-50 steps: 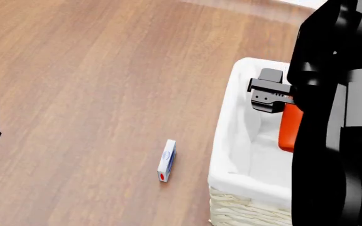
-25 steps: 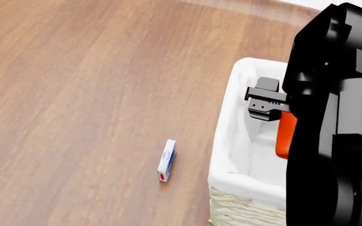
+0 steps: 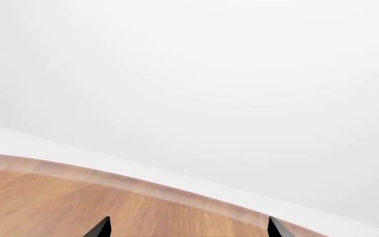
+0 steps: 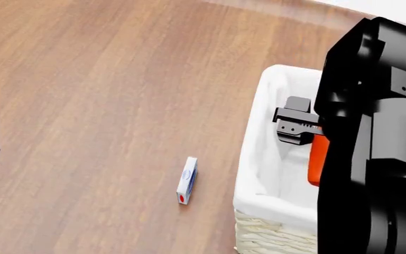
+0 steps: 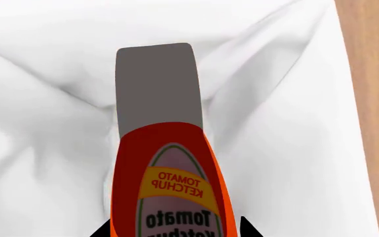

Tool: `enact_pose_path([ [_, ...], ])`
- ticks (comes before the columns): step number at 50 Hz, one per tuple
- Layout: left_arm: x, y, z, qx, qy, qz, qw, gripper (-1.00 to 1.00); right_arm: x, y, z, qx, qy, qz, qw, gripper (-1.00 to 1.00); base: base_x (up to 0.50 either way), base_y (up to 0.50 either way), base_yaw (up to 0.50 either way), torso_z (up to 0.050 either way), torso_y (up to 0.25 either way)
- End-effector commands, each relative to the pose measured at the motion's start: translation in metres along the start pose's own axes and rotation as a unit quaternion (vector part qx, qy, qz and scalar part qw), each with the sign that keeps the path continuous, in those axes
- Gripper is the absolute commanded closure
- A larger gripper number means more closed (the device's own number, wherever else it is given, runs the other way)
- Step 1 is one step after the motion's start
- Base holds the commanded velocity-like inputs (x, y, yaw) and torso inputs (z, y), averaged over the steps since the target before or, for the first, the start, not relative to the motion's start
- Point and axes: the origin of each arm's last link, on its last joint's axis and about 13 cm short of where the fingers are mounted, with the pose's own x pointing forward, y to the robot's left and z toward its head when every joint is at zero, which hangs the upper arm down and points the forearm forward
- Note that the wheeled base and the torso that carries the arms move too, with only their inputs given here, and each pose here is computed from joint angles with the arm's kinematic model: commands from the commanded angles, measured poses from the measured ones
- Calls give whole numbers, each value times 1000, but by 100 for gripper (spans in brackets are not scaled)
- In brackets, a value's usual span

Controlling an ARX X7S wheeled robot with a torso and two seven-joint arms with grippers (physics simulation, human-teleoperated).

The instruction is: Pick up the ketchup, and put it in the basket.

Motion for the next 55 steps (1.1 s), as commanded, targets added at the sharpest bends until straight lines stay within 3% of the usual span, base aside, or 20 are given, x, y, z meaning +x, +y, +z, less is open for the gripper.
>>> enact_pose_path([
  [1,0,0,0,-1,2,0,1000,-100,4,-1,-2,-4,0,0,1000,100,0,0,0,0,0],
  [55,0,1,-1,-3,4,3,1000,-100,24,1,-14,-15,9,-5,1000,100,0,0,0,0,0],
])
